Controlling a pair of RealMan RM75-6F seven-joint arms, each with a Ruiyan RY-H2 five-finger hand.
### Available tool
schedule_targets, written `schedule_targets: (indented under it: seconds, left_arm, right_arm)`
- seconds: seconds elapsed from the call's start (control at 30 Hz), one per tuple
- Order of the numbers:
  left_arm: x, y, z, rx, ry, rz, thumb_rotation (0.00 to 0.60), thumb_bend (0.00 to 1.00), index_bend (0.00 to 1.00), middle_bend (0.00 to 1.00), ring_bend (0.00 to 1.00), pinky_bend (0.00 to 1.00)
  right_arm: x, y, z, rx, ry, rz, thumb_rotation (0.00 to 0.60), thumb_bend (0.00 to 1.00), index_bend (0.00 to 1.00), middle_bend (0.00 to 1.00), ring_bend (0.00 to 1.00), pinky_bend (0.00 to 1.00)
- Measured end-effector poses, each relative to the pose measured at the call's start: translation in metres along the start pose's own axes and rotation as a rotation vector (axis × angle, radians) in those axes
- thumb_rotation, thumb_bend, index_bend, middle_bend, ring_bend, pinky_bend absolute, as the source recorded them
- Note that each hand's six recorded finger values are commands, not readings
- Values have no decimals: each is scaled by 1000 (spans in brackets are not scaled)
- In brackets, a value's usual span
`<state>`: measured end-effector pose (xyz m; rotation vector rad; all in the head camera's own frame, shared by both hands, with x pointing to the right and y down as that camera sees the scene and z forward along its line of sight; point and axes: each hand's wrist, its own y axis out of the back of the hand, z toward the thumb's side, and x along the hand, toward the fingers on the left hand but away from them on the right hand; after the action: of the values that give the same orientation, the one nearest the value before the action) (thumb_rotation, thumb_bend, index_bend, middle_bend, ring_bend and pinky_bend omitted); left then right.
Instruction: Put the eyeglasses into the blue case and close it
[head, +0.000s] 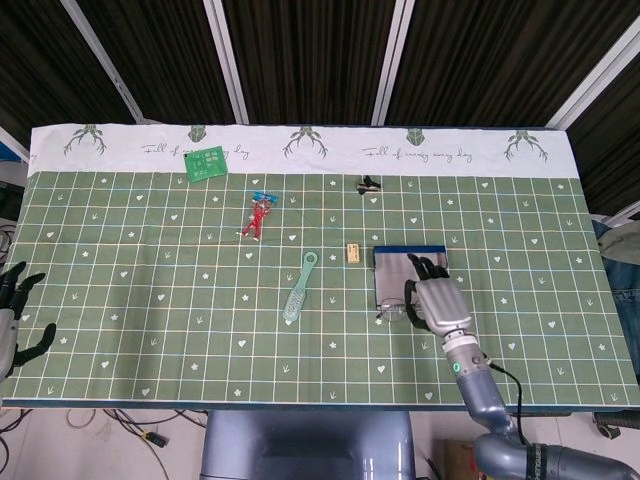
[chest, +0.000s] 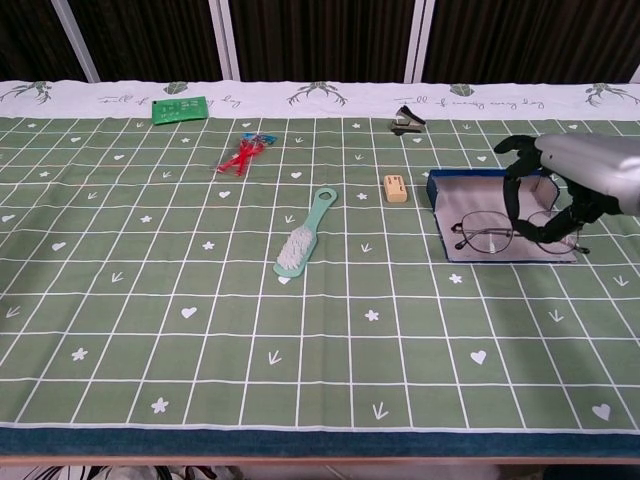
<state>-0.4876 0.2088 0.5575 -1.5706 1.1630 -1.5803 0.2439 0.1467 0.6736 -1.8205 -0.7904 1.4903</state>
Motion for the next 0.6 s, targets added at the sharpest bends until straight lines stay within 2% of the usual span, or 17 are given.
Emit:
schedule_targets:
  seconds: [0.27, 0.6]
  left_arm:
    - [0, 0, 0, 2, 0, 2, 600, 356, 137, 0, 0, 0]
    - [0, 0, -1, 2, 2, 3, 600, 356, 137, 0, 0, 0]
  right_arm:
    - [-34, 5, -21, 20, -51, 64, 600, 524, 612, 72, 87, 193]
    - [-68, 5, -35, 34, -78, 81, 600, 524, 612, 70, 87, 192]
